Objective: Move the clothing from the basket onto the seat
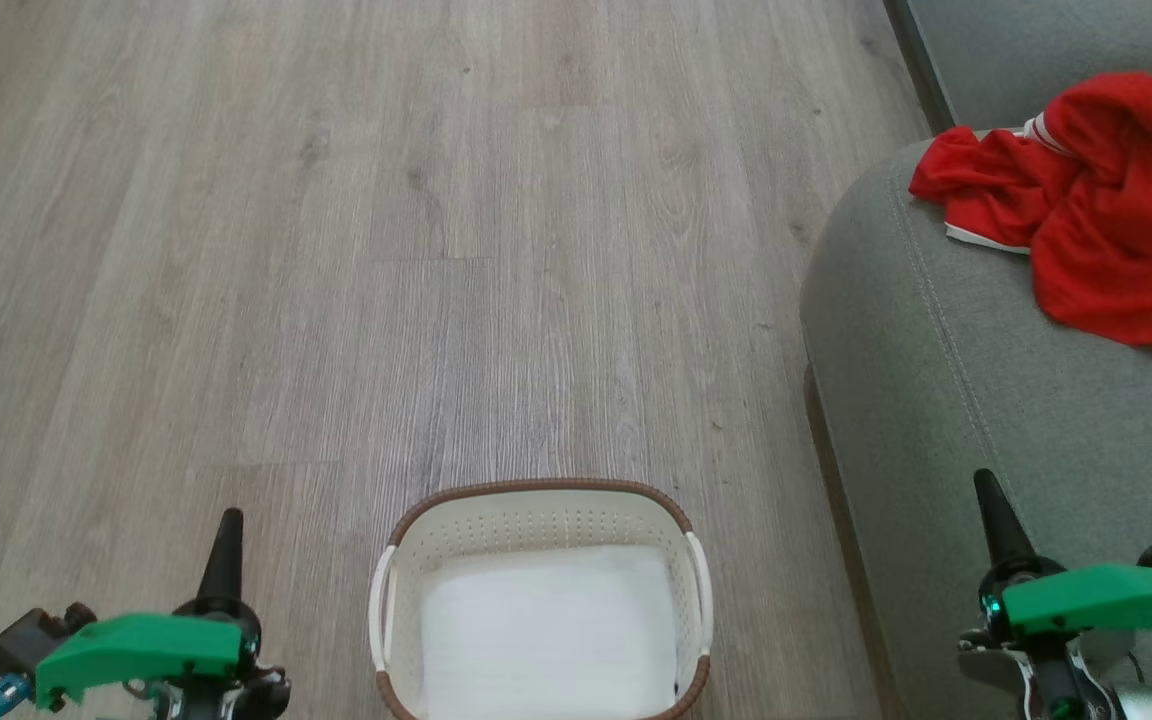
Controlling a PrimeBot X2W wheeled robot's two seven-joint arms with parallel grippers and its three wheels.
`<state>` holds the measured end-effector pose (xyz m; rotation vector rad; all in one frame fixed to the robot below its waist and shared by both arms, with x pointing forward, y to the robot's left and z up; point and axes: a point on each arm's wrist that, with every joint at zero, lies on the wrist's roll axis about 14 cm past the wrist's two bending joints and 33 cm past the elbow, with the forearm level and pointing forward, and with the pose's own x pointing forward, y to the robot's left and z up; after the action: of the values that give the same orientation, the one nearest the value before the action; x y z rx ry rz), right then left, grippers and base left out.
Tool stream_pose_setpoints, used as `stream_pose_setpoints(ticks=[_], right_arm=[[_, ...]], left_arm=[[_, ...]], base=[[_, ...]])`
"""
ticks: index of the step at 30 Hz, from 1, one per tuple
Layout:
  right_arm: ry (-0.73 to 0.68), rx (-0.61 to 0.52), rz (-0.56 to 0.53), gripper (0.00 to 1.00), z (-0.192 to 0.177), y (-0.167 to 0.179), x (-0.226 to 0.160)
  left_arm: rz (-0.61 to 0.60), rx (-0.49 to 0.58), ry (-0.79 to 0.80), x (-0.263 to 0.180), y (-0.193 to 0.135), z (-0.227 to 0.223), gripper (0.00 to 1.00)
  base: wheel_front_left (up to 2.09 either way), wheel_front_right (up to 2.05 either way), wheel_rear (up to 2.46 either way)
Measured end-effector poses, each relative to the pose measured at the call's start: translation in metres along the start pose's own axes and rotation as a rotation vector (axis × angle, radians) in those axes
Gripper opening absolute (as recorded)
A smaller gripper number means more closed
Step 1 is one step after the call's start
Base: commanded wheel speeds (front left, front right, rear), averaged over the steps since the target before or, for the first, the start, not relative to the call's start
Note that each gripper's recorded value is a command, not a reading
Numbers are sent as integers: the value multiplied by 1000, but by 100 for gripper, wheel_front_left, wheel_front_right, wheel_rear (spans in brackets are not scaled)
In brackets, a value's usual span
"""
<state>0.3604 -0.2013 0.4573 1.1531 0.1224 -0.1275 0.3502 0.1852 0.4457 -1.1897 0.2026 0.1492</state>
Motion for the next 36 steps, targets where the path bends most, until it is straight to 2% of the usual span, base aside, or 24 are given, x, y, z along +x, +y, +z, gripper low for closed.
stream_pose_setpoints(ticks=[36], right_arm=[[-1, 413, 59, 0, 12, 15, 9]], left_arm=[[-146, -371, 6, 16, -32, 16, 0]], base=[[0, 0, 0]])
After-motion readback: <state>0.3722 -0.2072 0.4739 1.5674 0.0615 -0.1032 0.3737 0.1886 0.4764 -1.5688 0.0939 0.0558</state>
